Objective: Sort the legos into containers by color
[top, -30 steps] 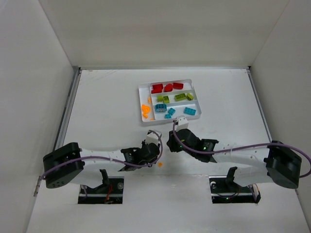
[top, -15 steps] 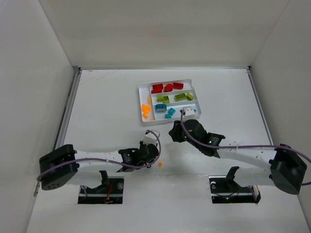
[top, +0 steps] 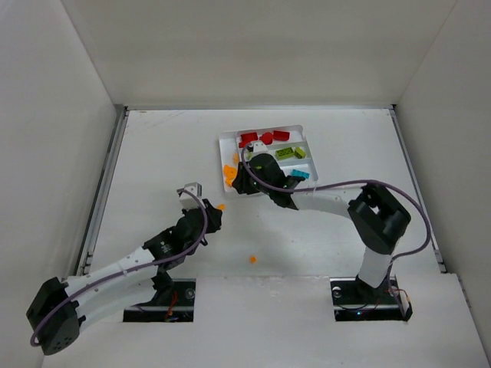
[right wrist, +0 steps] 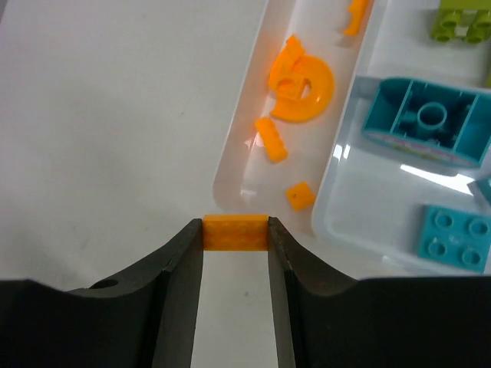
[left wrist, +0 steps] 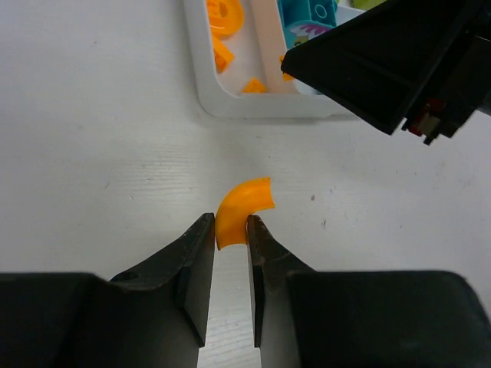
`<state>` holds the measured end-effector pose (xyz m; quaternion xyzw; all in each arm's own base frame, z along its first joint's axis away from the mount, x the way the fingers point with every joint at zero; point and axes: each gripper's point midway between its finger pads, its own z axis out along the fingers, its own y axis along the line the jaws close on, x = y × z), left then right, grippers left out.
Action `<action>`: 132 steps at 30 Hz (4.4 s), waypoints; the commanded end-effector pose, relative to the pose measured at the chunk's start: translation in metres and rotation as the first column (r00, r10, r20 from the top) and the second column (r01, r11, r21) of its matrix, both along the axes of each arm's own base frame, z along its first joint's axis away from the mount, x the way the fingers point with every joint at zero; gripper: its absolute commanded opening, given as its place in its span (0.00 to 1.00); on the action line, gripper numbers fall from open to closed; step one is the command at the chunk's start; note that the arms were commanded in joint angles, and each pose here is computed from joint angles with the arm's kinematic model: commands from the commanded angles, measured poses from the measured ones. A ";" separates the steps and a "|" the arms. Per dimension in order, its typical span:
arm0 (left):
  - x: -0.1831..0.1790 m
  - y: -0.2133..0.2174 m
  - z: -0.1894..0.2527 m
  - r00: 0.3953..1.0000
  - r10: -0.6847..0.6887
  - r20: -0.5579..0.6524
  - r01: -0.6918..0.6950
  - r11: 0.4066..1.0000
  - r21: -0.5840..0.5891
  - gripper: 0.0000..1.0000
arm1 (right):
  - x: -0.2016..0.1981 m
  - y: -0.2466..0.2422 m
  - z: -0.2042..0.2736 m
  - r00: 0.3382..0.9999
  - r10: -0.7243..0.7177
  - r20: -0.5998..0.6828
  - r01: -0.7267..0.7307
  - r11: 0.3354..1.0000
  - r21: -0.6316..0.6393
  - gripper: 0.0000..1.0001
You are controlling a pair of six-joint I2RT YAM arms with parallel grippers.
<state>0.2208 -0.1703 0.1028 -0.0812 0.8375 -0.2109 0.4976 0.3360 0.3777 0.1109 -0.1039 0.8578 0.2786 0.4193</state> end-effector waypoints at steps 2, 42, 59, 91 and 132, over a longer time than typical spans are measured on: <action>0.002 0.006 -0.005 1.000 0.017 -0.025 -0.018 0.999 -0.034 0.13 | 0.037 0.011 0.021 0.998 -0.018 0.060 0.017 1.000 0.018 0.36; 0.184 -0.045 0.010 0.996 0.090 -0.002 -0.089 0.989 0.120 0.33 | -0.199 -0.064 -0.019 0.990 0.137 0.013 -0.136 0.989 -0.063 0.65; 0.127 0.013 0.037 0.985 0.160 0.059 -0.165 0.984 0.074 1.00 | -0.224 -0.021 -0.065 0.965 0.253 -0.064 -0.261 0.931 -0.255 0.47; 0.049 0.085 -0.043 0.951 0.305 -0.049 -0.306 0.952 -0.013 1.00 | -0.036 0.025 0.021 0.976 0.053 0.209 0.003 0.966 -0.259 0.24; 0.052 0.086 -0.048 0.943 0.325 -0.064 -0.325 0.946 0.007 1.00 | -0.057 -0.299 0.088 0.605 -0.734 0.308 0.706 0.673 0.219 0.58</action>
